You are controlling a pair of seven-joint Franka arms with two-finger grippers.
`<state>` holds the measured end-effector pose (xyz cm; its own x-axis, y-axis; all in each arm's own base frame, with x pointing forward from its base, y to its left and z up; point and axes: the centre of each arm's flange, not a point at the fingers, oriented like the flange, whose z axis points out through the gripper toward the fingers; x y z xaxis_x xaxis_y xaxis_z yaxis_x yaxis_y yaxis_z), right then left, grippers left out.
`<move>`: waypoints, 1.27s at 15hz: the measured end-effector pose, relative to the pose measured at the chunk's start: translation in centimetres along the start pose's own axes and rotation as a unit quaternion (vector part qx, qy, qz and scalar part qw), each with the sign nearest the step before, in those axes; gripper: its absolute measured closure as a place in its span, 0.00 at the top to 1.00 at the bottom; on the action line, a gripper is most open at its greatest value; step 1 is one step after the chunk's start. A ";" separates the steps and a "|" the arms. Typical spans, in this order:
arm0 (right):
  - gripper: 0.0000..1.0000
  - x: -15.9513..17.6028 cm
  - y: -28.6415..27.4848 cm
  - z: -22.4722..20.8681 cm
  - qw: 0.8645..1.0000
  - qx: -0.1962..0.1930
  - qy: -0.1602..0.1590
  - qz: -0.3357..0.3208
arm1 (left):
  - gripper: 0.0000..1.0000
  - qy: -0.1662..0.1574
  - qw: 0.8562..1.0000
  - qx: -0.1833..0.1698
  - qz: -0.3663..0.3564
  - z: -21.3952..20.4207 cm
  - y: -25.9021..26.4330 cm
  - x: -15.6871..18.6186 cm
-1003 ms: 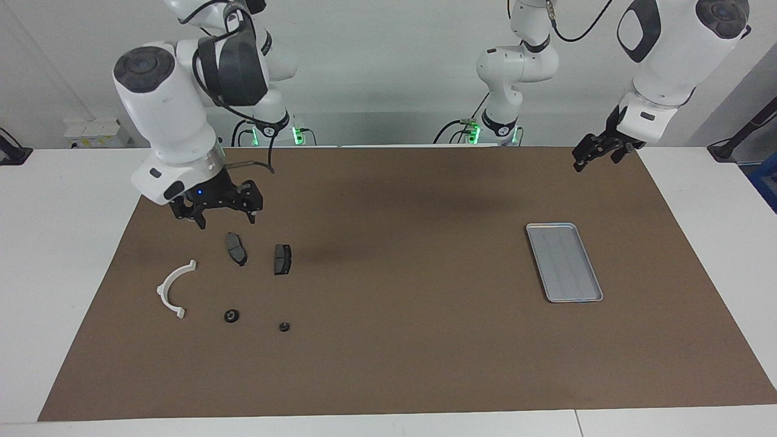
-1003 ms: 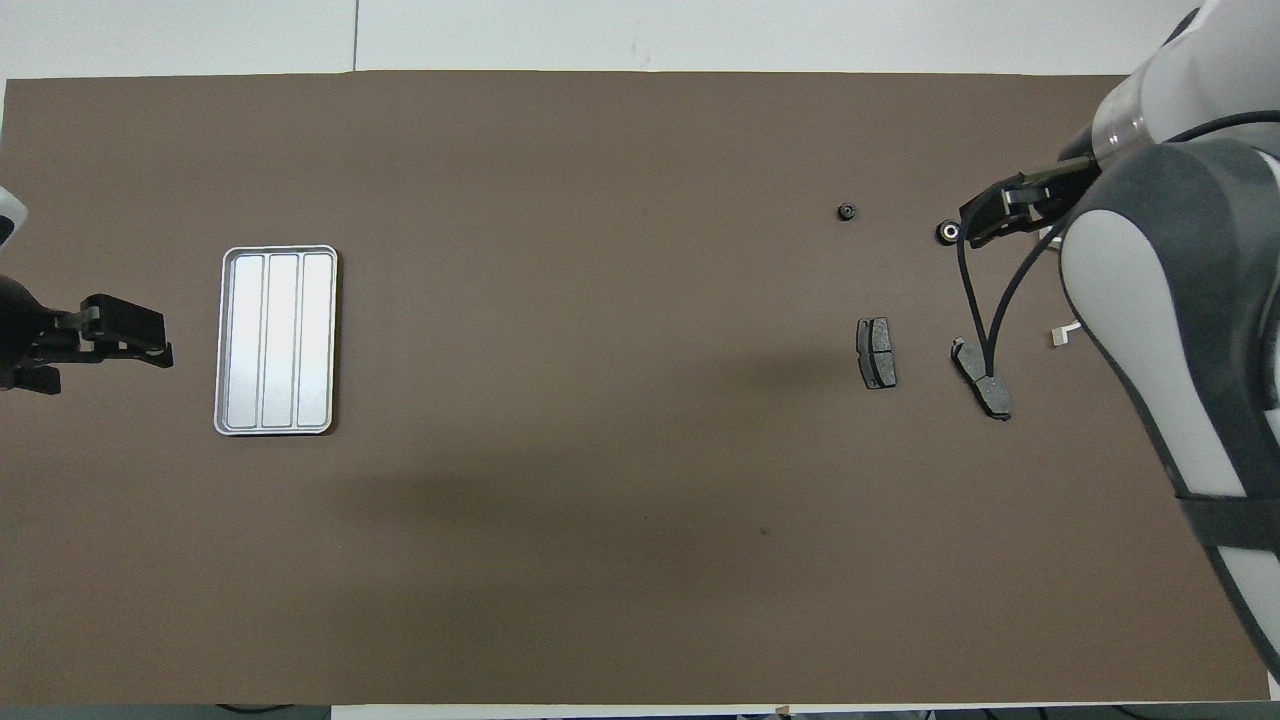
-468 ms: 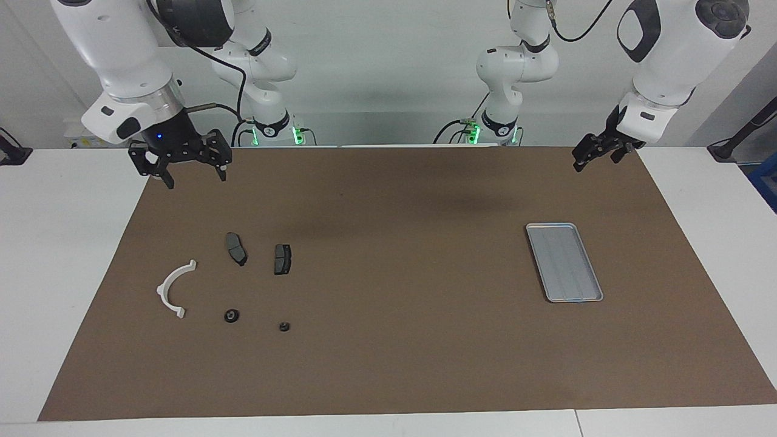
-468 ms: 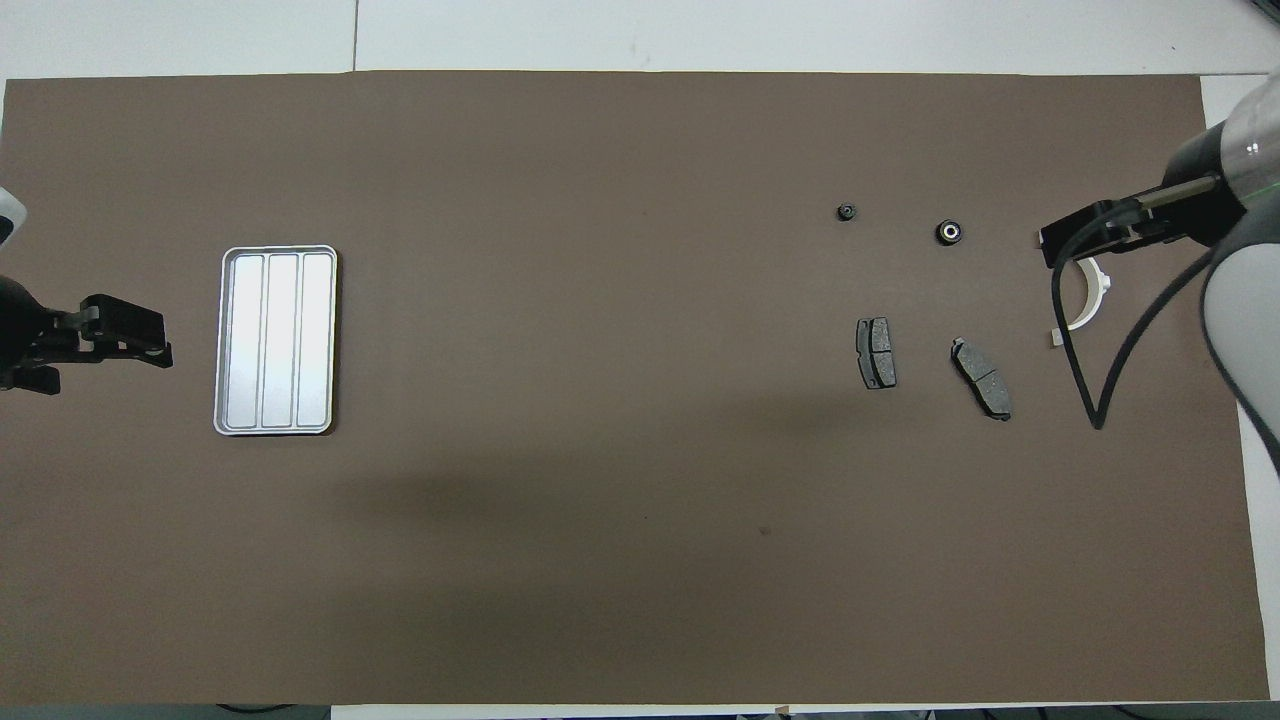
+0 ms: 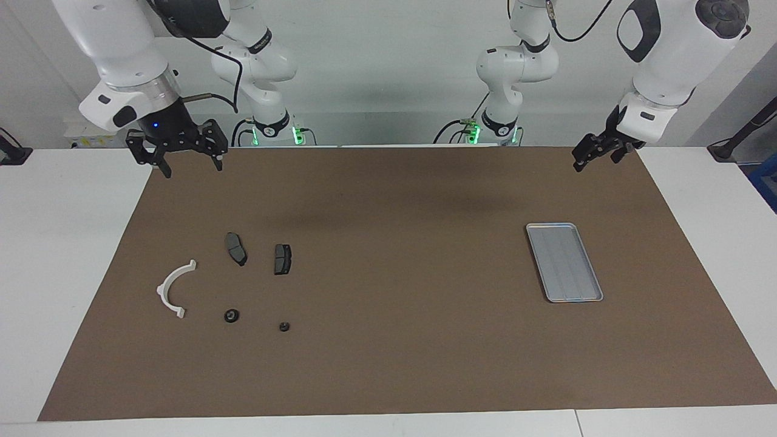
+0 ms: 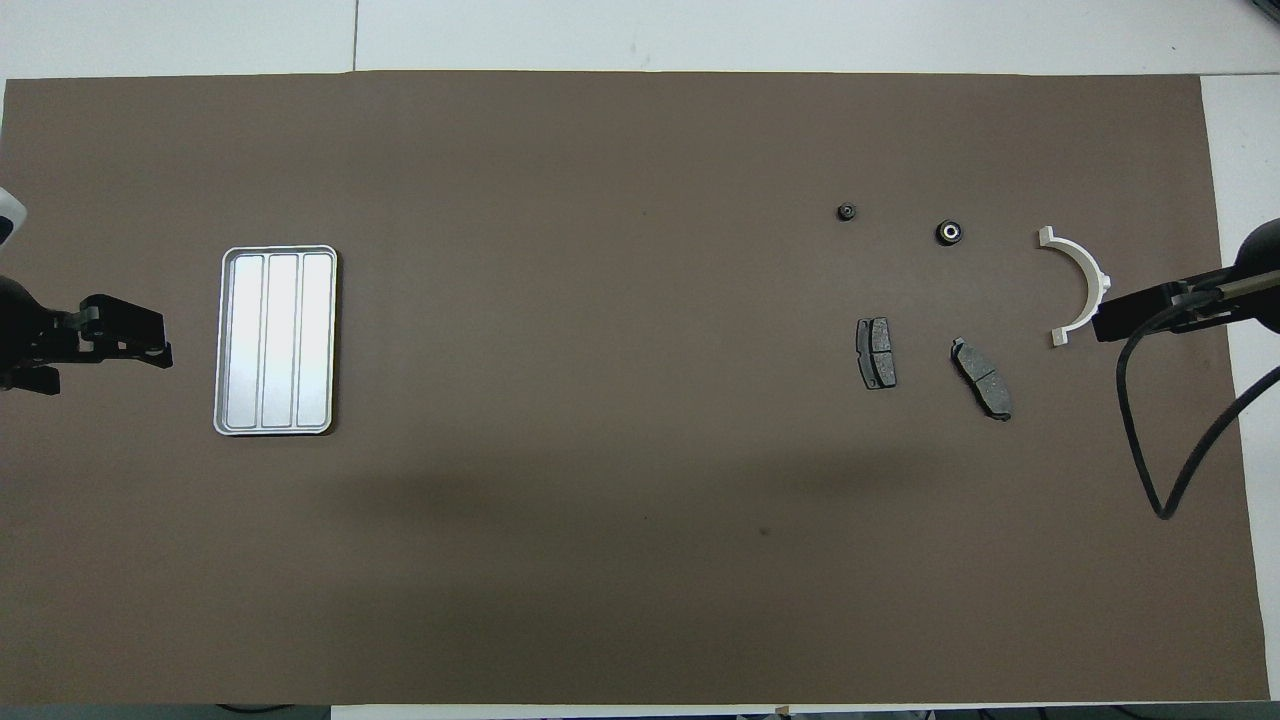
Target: Place bearing gear from tray to pile
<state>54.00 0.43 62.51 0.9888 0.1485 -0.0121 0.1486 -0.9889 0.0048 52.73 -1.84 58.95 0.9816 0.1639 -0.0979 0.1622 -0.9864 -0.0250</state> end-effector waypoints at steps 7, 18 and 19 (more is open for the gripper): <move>1.00 1.0 0.0 1.5 0.998 -0.002 0.027 0.054 | 1.00 0.000 1.000 0.000 0.000 0.0 0.0 0.0; 1.00 1.0 0.0 1.1 0.998 -0.003 0.032 0.054 | 1.00 0.000 1.000 0.000 0.000 0.0 0.0 0.0; 1.00 0.9 0.0 1.1 0.998 -0.003 0.031 0.054 | 1.00 0.000 1.000 0.000 0.000 0.0 0.0 0.0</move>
<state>54.91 0.61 61.40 0.9978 0.0422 0.0516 0.0418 -0.9991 0.0080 52.72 -1.84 58.95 0.9816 0.1638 -0.0979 0.1622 -0.9864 -0.0250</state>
